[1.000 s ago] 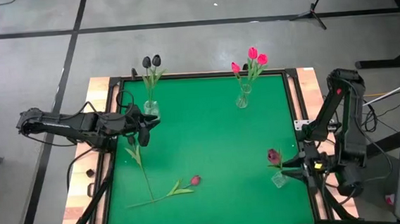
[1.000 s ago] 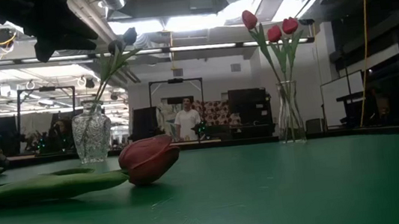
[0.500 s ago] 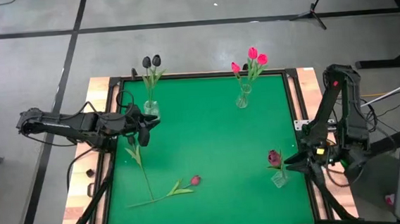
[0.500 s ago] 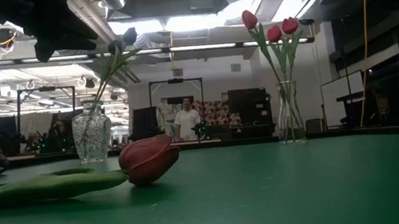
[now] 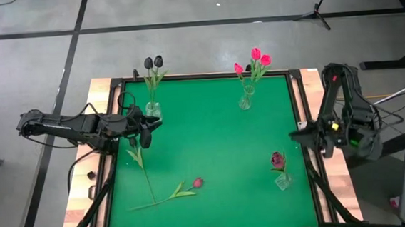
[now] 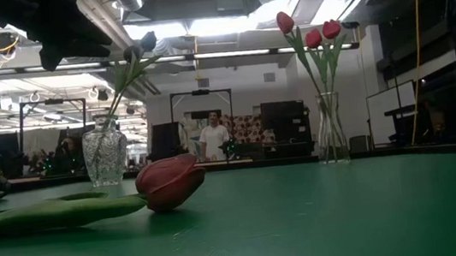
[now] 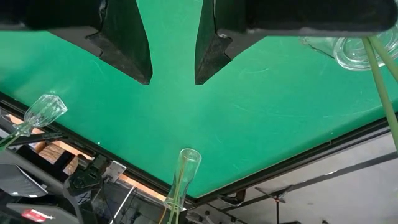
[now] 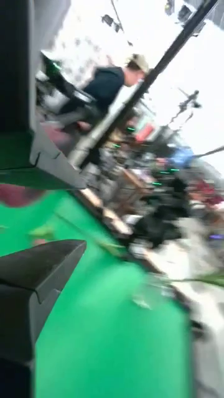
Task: Sort flowers into vase by color
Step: Put the red flower into the bottom transparent vase
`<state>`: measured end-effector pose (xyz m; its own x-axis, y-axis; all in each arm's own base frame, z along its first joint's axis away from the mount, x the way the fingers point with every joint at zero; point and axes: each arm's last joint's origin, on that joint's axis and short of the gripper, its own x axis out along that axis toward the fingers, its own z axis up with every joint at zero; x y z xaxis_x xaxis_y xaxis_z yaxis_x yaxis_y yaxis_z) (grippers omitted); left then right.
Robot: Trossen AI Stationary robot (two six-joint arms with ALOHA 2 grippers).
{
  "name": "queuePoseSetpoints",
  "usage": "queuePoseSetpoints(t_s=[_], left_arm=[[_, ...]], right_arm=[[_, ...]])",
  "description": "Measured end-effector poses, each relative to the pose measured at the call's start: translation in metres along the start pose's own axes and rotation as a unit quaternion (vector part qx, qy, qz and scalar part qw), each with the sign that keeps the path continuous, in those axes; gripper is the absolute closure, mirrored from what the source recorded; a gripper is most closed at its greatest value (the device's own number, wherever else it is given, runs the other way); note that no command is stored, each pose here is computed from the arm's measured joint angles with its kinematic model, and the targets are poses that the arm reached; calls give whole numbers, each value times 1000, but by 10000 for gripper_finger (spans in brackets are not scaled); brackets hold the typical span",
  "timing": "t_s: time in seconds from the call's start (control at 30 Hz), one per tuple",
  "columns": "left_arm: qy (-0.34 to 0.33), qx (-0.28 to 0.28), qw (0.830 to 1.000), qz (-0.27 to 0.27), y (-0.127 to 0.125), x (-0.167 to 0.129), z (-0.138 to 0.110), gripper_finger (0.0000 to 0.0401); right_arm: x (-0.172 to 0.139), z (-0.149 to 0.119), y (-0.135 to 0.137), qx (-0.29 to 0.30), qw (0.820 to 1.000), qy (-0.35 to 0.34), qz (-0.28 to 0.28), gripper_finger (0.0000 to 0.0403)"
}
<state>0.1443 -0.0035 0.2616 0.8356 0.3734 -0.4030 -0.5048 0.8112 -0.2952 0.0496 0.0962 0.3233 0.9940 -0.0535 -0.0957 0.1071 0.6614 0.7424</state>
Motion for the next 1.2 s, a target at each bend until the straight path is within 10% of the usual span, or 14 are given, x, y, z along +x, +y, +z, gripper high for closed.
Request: queuePoseSetpoints(t_s=[0.57,0.77,1.0,1.2], left_arm=[[0,9,1000,0,0,0,0,282],[14,-6,999,-47,-4,0,1,282],[53,-10,990,-132,-10,-1,0,282],[82,-12,978,-189,-13,-3,-1,282]], right_arm=[[-8,72,44,-221,971,-80,-34,262],[-1,96,52,-319,944,-75,-33,262],[25,101,80,-452,882,-94,99,262],[58,105,82,-501,854,-130,42,262]])
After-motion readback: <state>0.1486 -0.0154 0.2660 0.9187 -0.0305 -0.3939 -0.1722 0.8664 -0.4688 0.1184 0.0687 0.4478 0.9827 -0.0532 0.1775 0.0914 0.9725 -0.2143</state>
